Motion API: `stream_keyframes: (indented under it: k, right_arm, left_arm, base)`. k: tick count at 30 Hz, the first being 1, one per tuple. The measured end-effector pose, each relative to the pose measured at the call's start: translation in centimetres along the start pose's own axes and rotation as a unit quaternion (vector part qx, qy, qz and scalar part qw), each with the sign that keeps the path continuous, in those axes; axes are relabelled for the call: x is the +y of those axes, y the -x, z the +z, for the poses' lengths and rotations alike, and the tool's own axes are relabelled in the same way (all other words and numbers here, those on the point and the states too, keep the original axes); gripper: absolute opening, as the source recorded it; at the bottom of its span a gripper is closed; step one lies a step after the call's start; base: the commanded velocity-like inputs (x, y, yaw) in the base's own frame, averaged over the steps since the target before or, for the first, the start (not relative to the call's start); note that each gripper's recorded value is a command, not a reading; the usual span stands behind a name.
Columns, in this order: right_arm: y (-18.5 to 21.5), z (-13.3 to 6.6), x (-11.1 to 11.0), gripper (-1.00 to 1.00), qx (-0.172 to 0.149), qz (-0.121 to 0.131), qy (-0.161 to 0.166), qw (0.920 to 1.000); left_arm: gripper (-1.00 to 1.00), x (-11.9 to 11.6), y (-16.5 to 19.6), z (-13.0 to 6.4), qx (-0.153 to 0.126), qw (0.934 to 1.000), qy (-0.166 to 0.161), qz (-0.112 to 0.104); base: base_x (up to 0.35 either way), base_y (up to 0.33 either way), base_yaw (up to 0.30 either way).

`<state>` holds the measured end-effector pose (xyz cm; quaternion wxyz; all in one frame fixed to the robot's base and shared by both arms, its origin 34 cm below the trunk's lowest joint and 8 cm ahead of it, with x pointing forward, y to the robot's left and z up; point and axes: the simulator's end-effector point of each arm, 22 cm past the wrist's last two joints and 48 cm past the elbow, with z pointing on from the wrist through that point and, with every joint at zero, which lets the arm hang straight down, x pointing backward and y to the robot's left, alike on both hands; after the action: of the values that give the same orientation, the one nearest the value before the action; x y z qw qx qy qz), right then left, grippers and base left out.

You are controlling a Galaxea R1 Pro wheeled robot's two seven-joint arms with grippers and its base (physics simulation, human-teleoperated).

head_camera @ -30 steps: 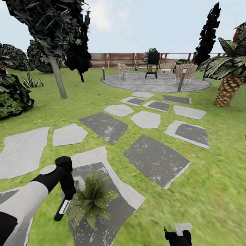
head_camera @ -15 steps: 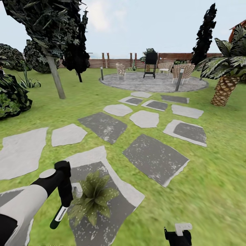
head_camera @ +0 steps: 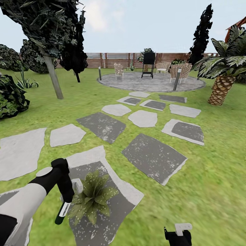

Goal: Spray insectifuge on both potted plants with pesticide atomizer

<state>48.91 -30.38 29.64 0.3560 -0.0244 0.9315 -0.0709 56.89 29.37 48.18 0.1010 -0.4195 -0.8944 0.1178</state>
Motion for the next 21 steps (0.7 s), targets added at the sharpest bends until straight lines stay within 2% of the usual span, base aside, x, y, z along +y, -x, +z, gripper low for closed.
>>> stream_keyframes:
  k: [6, 15, 21]
  right_arm:
    - [0.0, 0.0, 0.0, 1.0, 0.0, 0.0, -0.001, 1.0]
    - [0.0, 0.0, 0.0, 1.0, 0.0, 0.0, -0.001, 1.0]
    - [0.0, 0.0, 0.1, 1.0, 0.0, 0.0, 0.0, 1.0]
  left_arm:
    - [-1.0, 0.2, 0.1, -0.2, -0.009, 0.9999, 0.0, -0.006]
    - [-1.0, 0.7, 0.2, -0.2, -0.012, 0.9999, 0.009, -0.009]
    - [-1.0, 2.0, 0.5, -0.6, -0.037, 0.9986, 0.026, -0.027]
  base:
    - [-0.118, -0.224, 0.048]
    - [-0.229, -0.203, 0.259]
    - [-0.238, -0.198, 0.276]
